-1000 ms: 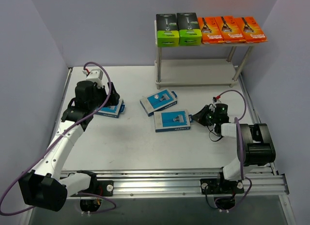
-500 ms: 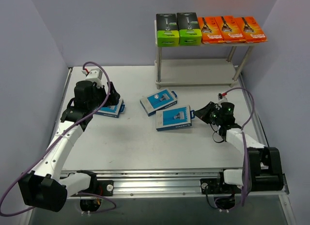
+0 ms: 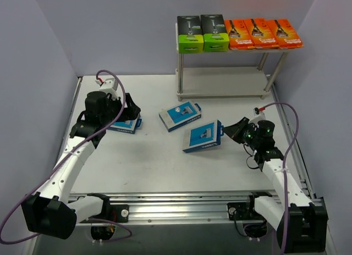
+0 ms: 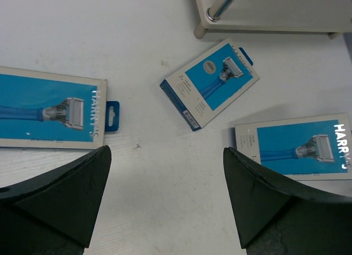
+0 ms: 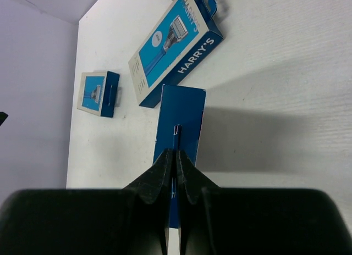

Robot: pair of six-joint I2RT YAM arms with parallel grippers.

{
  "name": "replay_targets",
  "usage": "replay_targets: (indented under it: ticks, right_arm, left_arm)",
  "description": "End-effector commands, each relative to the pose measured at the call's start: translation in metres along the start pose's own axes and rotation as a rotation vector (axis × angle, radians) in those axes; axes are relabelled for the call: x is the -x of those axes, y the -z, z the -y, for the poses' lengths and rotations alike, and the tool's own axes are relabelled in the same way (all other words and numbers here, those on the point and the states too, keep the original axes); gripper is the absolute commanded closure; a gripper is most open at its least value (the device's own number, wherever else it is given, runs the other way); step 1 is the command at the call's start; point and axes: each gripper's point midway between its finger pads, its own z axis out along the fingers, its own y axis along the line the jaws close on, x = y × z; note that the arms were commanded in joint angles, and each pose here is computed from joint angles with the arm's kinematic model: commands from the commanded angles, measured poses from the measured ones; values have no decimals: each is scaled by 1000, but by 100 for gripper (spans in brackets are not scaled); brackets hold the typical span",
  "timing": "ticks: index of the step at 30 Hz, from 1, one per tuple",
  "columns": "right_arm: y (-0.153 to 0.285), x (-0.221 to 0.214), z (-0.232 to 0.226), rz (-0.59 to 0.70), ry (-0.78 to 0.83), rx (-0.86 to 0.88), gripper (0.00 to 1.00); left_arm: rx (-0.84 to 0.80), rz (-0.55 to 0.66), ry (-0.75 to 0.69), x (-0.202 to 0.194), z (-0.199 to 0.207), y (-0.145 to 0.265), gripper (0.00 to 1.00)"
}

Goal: Place and organize the shaving razors onto the shelf
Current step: Grab a shaving razor with the right arm

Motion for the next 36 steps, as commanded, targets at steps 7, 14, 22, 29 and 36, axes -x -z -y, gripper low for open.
replay_targets:
  ticks: [7,14,22,29,36]
  right_arm:
    - [34,6,-18,139,-50,11,100]
    - [39,-20,-23,54,-2,23,100]
    - [53,-24,-40,-36,137,3,100]
    - [63,-36,-46,-128,165,8,100]
    - [68,-56,-40,-205,190,32,100]
  left_arm:
    - [-252,-76,240,-25,67,-16,9]
    - [-361,-126,445,-73,97,-11,9]
    - [-385,-173,458,-132,124,-27,10]
    - [-347,-271,415,-184,130,-53,16]
    - [-347,-297,407,-214,128,-57,21]
